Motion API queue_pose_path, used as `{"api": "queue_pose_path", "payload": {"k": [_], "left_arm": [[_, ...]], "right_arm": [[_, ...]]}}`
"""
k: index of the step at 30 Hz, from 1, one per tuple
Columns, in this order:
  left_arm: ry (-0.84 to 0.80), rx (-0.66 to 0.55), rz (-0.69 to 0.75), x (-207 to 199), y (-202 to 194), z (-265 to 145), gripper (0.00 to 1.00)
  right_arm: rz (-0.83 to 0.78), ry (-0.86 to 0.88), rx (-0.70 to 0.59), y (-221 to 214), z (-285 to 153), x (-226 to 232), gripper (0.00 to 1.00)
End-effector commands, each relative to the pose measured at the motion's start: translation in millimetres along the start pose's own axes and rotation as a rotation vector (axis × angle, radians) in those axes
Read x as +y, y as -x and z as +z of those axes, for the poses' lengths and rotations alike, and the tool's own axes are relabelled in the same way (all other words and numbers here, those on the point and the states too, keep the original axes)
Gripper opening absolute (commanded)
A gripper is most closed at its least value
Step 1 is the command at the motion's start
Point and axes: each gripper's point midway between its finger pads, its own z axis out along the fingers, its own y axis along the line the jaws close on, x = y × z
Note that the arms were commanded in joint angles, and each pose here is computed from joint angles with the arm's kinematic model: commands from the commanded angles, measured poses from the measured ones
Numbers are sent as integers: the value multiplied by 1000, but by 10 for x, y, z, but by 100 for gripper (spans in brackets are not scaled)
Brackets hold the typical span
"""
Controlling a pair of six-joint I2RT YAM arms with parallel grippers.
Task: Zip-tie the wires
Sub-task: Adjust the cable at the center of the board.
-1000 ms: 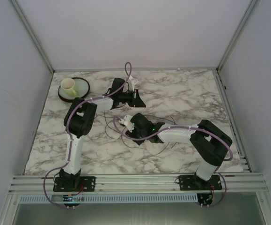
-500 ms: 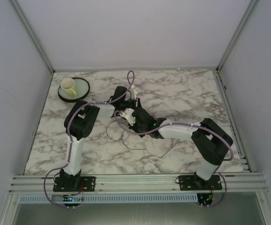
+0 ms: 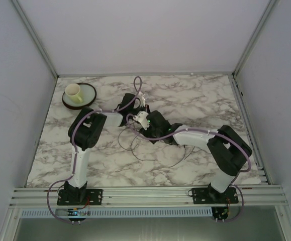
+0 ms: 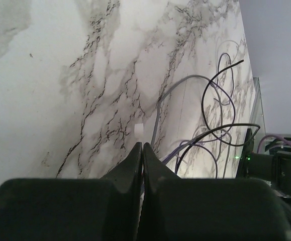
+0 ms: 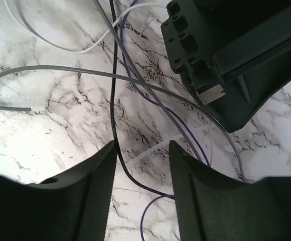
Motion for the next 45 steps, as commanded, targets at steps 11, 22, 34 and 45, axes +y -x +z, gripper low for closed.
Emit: {"api": "queue_pose_path", "payload": {"k": [11, 22, 34, 45], "left_arm": [[-2, 31, 73, -230, 124, -139, 0], [64, 85, -32, -182, -99, -227, 0], [11, 120, -58, -262, -185, -227, 0], [20, 120, -77, -230, -193, -207, 0]], "right_arm": [[73, -236, -373, 243, -905, -430, 74], [-295, -218, -704, -10, -1335, -159, 99], [-554, -33, -632, -177, -941, 313, 99], [-533, 33, -611, -32, -525, 446, 99]]}}
